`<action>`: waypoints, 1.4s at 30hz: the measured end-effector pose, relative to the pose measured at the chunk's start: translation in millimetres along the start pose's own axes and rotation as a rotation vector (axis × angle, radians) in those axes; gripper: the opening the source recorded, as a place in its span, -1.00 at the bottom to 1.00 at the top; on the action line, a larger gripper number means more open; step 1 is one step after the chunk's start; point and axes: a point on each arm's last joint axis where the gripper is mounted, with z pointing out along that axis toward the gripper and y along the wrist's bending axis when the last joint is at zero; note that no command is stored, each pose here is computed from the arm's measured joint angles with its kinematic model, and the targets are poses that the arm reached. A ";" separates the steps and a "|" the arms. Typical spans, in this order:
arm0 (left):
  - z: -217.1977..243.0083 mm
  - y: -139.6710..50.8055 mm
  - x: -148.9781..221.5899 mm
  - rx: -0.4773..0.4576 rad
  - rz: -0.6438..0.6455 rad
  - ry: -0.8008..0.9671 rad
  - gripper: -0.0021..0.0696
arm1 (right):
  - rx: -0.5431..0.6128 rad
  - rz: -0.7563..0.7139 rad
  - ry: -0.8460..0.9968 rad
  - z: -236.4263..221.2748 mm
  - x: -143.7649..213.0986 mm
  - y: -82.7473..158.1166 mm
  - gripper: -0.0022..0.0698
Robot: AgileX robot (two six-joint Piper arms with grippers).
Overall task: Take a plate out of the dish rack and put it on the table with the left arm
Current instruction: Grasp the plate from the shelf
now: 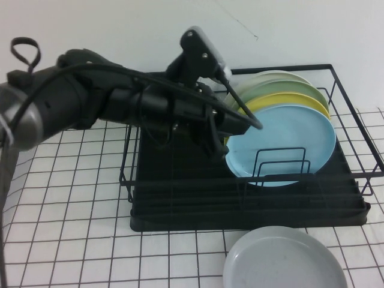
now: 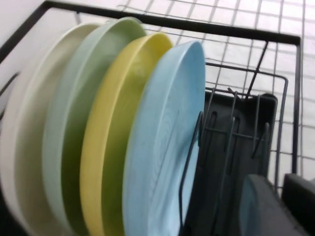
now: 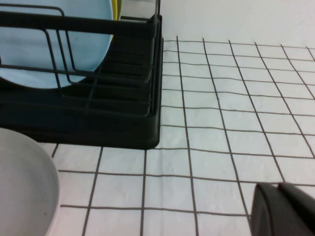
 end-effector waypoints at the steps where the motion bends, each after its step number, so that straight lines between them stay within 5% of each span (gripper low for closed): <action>1: 7.3 0.3 0.4 0.013 0.039 0.007 -0.75 | 0.000 0.000 0.000 0.0 0.0 0.0 -0.94; 8: 39.6 12.6 0.6 0.034 0.191 0.016 0.02 | 0.000 0.000 0.000 0.0 0.0 0.0 -0.94; 16: 60.9 33.1 12.0 -0.051 0.214 0.029 0.11 | 0.000 0.000 0.000 0.0 0.0 0.0 -0.94; 32: 78.1 41.1 22.7 -0.060 0.183 -0.026 0.00 | 0.000 0.000 0.000 0.0 0.0 0.0 -0.94; 37: 81.9 42.7 26.8 -0.061 0.194 -0.023 -0.23 | 0.000 0.000 0.000 0.0 0.0 0.0 -0.94; 42: 83.0 45.1 27.4 -0.083 0.204 -0.028 -0.69 | 0.000 0.000 0.000 0.0 0.0 0.0 -0.94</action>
